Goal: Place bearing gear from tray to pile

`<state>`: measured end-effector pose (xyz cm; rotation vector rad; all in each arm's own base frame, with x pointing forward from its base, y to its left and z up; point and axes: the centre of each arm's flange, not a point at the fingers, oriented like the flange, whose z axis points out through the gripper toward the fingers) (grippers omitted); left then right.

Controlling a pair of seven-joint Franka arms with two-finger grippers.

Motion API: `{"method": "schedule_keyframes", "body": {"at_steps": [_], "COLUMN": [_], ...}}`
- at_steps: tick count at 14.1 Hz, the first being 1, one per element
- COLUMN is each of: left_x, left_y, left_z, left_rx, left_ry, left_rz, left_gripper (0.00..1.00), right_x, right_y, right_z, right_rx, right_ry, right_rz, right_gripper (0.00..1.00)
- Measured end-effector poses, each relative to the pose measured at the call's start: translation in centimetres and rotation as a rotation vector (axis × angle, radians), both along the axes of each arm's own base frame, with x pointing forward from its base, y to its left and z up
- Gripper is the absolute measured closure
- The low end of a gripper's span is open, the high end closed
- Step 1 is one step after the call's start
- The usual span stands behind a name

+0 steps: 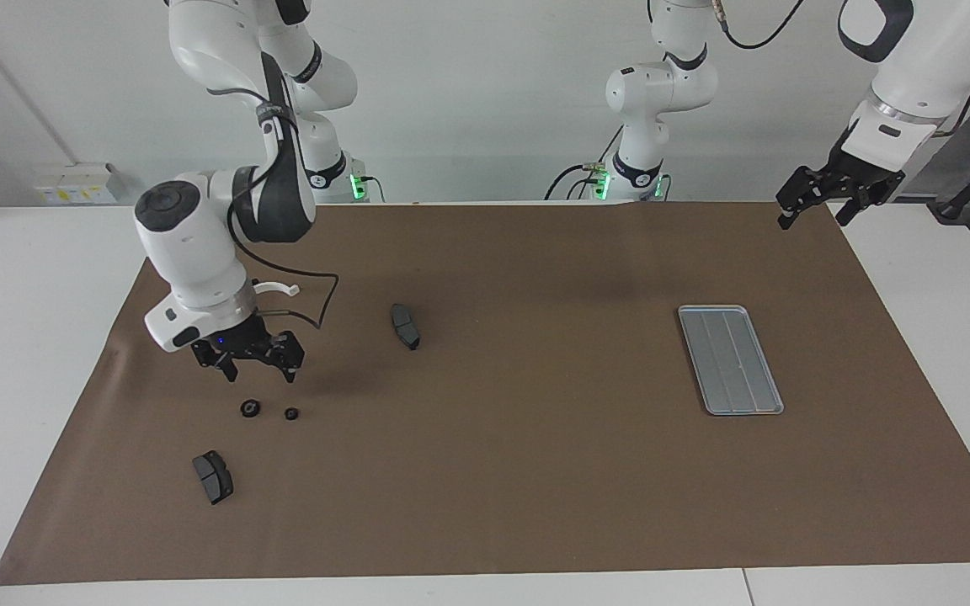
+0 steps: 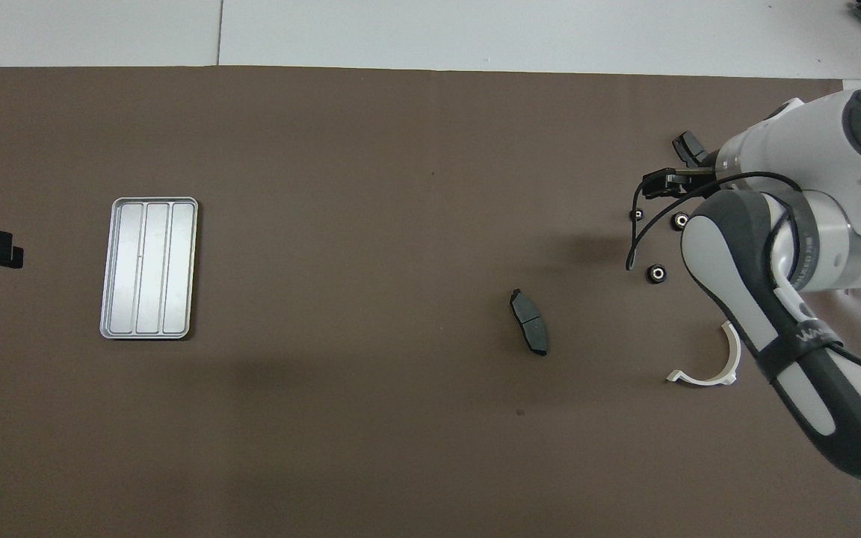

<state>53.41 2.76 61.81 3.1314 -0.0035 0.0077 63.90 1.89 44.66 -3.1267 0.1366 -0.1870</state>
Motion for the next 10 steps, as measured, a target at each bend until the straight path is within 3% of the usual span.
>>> {"method": "schedule_keyframes", "body": {"at_steps": [8,10], "left_x": [0.0,0.0], "left_y": [-0.9,-0.9], "left_z": [0.0,0.1], "left_rx": [0.002,0.002], "left_ry": [-0.002,-0.003], "left_rz": [-0.09,-0.099], "left_gripper": [0.0,0.0], "right_x": [-7.4,-8.5], "right_y": [-1.8,-1.7], "right_z": [12.7,15.4], "right_rx": [0.013,0.013], "right_ry": [0.106,0.13], "right_rz": [-0.023,-0.016], "right_gripper": [0.0,0.0]}}
